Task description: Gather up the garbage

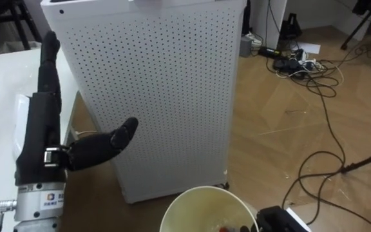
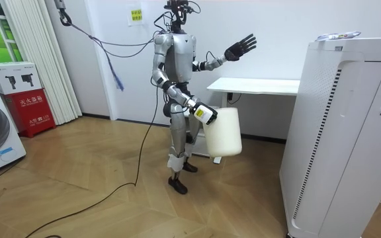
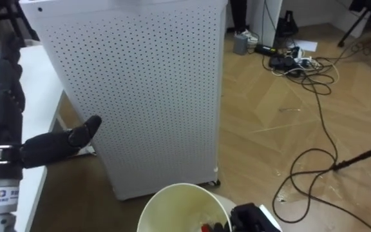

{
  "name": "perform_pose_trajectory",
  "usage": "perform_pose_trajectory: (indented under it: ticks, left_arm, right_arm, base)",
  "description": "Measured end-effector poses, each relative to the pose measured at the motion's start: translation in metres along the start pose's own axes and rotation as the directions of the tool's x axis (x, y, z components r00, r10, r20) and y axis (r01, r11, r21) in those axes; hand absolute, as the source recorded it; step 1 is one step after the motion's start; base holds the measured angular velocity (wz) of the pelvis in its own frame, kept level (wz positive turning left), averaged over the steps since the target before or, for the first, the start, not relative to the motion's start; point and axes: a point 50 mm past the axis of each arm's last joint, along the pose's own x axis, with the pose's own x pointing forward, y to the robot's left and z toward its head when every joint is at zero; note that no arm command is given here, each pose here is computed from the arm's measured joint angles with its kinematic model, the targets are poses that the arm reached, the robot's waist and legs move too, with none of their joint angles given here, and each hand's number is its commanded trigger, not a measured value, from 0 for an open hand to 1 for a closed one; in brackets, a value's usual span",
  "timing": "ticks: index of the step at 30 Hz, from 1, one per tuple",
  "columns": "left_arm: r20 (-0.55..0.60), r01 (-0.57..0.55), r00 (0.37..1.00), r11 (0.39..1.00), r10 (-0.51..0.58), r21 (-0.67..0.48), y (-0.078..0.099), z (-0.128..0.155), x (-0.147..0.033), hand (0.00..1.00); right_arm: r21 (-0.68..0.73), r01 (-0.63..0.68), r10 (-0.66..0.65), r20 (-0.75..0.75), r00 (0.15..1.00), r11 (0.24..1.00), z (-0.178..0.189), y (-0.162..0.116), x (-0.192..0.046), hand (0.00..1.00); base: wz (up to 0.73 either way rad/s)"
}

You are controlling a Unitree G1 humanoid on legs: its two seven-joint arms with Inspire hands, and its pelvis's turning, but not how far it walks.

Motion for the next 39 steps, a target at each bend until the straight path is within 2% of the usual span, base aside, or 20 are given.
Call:
perform_pose_trajectory:
  ticks: [9, 18, 25, 33, 39]
  left_arm:
    - [0.033, 0.022, 0.999, 0.997, -0.025, 0.074, -0.002, 0.002, 0.000, 0.00]
    - [0.038, 0.002, 0.999, 0.999, -0.004, 0.048, 0.000, 0.002, 0.002, 0.00]
    - [0.079, -0.020, 0.997, 1.000, 0.018, 0.024, 0.000, 0.006, 0.000, 0.00]
    - [0.101, -0.007, 0.995, 0.999, 0.002, 0.048, -0.002, 0.006, -0.001, 0.00]
    - [0.156, -0.014, 0.988, 0.999, 0.007, 0.045, -0.004, 0.013, 0.008, 0.00]
  right_arm:
    - [0.002, -0.008, 0.008, 0.002, 1.000, 1.000, 0.000, 0.003, -0.001, 1.00]
    - [-0.023, -0.027, 0.027, 0.019, 0.999, 0.999, 0.002, 0.006, -0.004, 1.00]
    - [-0.033, 0.007, -0.010, -0.079, 0.997, 0.999, -0.023, -0.001, -0.017, 1.00]
    - [-0.029, 0.012, -0.014, -0.098, 0.995, 1.000, -0.028, -0.002, -0.021, 1.00]
    - [-0.028, 0.007, -0.010, -0.092, 0.996, 1.000, -0.027, 0.000, -0.020, 1.00]
  base:
    - [-0.19]
    - [-0.05]
    - [-0.11]
    - [-0.28]
    - [0.16]
